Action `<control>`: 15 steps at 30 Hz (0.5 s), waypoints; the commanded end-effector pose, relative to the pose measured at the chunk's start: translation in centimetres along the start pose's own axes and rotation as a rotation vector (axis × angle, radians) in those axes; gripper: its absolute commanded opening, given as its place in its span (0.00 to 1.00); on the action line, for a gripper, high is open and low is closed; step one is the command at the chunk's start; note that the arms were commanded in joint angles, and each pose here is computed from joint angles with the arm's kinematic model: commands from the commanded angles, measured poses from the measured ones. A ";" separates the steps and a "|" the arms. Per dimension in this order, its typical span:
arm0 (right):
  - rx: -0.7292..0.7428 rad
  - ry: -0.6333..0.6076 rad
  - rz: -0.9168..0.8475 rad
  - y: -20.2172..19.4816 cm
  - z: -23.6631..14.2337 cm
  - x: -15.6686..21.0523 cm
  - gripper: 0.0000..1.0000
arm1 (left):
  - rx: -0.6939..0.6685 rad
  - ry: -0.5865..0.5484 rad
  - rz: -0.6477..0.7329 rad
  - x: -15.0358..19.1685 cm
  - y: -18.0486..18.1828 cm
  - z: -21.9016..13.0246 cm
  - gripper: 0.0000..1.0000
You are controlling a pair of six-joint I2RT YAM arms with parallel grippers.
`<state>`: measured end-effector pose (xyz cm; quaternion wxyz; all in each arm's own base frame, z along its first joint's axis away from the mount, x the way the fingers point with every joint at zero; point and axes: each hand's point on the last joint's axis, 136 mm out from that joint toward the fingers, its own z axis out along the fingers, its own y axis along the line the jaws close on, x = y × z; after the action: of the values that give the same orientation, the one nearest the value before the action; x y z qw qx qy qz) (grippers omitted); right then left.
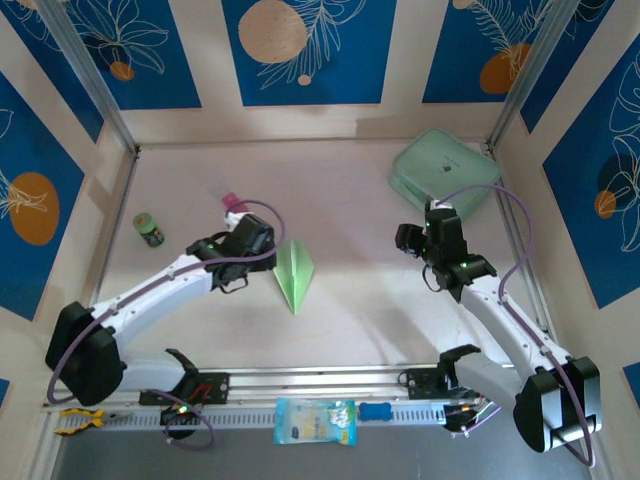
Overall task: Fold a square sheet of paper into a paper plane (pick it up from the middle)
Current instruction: Move the paper plane to the center of the table, then reset both arms
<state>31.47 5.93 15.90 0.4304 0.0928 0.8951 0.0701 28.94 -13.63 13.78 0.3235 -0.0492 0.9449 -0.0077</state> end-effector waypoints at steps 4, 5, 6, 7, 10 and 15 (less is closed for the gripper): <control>0.081 -0.154 -0.250 -2.9 2.6 -0.6 0.63 | -0.191 -0.110 -0.007 -3.0 6.8 0.7 1.00; 0.054 -0.155 -0.250 -2.9 3.1 -0.3 0.63 | -0.211 -0.115 -0.024 -3.4 7.8 1.0 1.00; 0.047 -0.156 -0.243 -3.0 3.6 -0.1 0.63 | -0.224 -0.113 -0.036 -3.6 8.4 1.2 1.00; 0.039 -0.159 -0.235 -3.2 4.1 0.0 0.63 | -0.236 -0.113 -0.042 -3.9 9.1 1.5 1.00; -0.033 -0.165 -0.243 -2.7 5.7 0.5 0.64 | -0.273 -0.149 0.002 -4.6 10.5 2.4 1.00; -0.094 -0.189 -0.215 -2.5 7.4 -0.3 0.63 | -0.356 -0.212 -0.004 -5.5 14.1 2.8 0.99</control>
<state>34.90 2.61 7.90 0.4567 0.0069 0.8894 0.0201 32.91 -1.19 13.40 0.3765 -0.1114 0.9108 0.1277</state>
